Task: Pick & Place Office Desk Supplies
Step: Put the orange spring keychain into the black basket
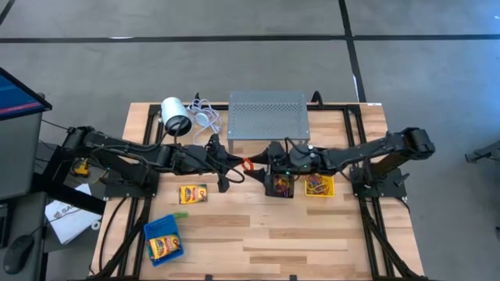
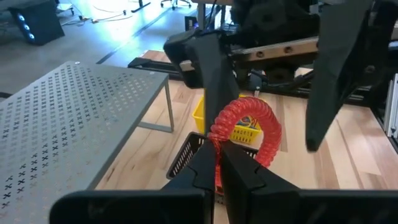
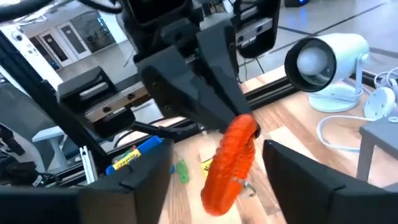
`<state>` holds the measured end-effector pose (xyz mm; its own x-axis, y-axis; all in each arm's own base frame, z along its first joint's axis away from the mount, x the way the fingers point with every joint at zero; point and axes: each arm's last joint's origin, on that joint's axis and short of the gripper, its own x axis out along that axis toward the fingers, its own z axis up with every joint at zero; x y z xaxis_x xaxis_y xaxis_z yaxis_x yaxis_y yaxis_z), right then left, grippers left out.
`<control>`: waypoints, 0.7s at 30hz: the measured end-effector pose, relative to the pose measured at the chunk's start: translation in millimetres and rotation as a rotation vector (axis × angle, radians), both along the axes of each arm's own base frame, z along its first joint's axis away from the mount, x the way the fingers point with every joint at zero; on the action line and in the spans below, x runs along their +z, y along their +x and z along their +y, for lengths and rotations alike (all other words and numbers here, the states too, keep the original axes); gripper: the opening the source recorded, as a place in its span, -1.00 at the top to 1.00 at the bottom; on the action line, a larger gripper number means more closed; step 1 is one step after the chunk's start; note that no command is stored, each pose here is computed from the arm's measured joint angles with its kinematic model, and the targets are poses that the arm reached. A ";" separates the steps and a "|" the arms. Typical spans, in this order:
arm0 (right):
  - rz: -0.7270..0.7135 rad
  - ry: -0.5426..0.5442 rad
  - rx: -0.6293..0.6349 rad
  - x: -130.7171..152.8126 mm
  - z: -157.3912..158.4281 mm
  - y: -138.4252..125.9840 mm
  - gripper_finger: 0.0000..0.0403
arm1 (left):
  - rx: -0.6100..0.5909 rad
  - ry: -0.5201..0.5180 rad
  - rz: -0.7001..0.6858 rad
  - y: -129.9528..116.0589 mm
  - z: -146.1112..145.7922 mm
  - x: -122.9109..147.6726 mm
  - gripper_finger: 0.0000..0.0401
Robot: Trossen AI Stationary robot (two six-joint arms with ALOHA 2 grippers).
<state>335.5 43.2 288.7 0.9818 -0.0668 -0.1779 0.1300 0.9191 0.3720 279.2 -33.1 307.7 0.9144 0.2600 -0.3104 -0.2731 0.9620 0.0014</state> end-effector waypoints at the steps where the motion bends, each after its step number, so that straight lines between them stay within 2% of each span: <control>1: 0.002 0.000 -0.001 -0.5 -0.2 0.8 -0.15 | 0.000 0.000 0.000 0.1 0.0 -0.1 0.99; 4: 0.005 0.000 -0.010 -0.6 -4.1 1.2 0.12 | -0.006 0.000 0.000 -0.2 -1.8 0.0 0.99; 9: 0.006 -0.045 -0.018 -0.4 -9.4 1.8 0.83 | -0.013 0.001 0.000 -0.5 -4.2 0.0 0.98; 10: 0.008 -0.062 -0.017 -0.4 -9.4 1.8 0.89 | -0.016 0.000 0.000 -0.5 -4.3 0.0 0.98; 16: 0.021 -0.054 0.012 -1.7 -8.8 1.6 0.92 | -0.016 -0.001 0.001 -0.5 -4.5 -0.2 0.95; 21: 0.034 -0.060 0.017 -1.0 -8.9 -0.4 0.92 | -0.010 -0.016 -0.006 -0.5 -4.4 0.2 0.84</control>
<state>335.1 34.2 287.8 0.9763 -0.0621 -0.2072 0.1261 0.9418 0.3117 278.7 -37.4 307.9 0.9187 0.2455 -0.3093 -0.2631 0.9646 -0.0158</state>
